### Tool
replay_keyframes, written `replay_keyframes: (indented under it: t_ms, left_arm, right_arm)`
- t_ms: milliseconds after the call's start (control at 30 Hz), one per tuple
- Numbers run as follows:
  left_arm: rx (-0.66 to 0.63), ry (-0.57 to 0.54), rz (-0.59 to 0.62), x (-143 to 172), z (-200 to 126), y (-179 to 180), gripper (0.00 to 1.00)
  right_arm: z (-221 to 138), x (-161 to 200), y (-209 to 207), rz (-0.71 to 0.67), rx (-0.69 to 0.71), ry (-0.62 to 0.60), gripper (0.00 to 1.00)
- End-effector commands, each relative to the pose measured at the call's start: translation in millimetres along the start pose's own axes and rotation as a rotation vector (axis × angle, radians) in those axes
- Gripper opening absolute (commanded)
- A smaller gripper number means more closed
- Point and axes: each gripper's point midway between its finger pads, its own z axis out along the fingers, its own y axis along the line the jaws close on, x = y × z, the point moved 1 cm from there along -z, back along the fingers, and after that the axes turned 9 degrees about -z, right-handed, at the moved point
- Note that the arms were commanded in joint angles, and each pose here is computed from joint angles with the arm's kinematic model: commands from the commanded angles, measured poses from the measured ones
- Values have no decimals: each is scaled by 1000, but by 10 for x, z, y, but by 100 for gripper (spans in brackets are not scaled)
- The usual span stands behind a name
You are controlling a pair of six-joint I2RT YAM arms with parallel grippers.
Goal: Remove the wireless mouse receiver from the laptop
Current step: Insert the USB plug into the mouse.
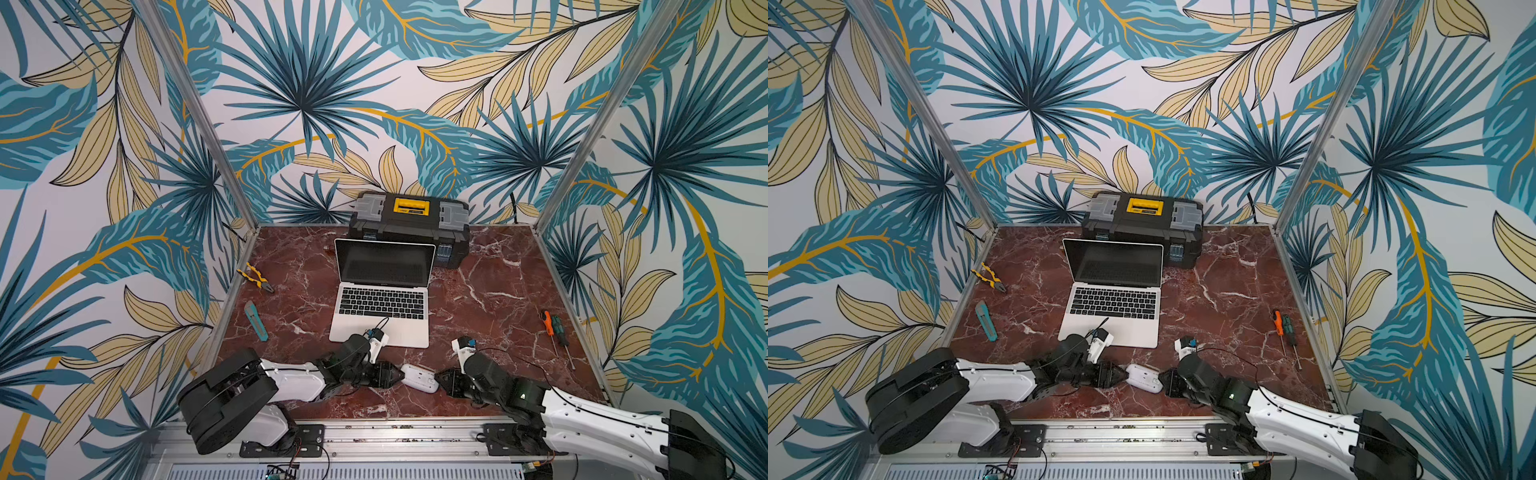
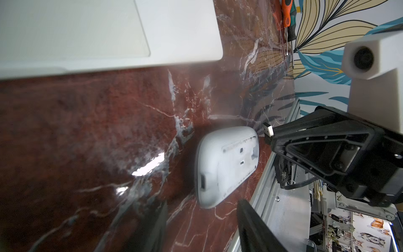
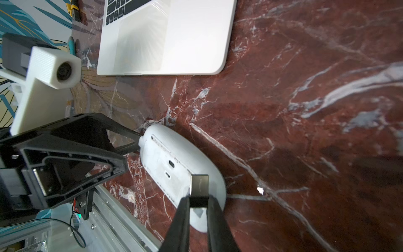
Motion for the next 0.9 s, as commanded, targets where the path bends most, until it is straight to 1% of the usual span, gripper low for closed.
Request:
replay_keyframes:
  t_ms: [0,167,400,867]
  left_arm:
    - [-8,2,0,-7,34,4,56]
    - [-7,6,-4,-1,59,-4,55]
    - [-6,17,-6,22,92,-4,53]
    - [-34,-4,-4,9,29,21,49]
  right_arm:
    - [1,126,-157,10,49,30,0]
    - [9,182,-186,19,47,47,0]
    - [70,190,-100,-8,15,68,0]
    - [210,41,122,-38,-42,42,0]
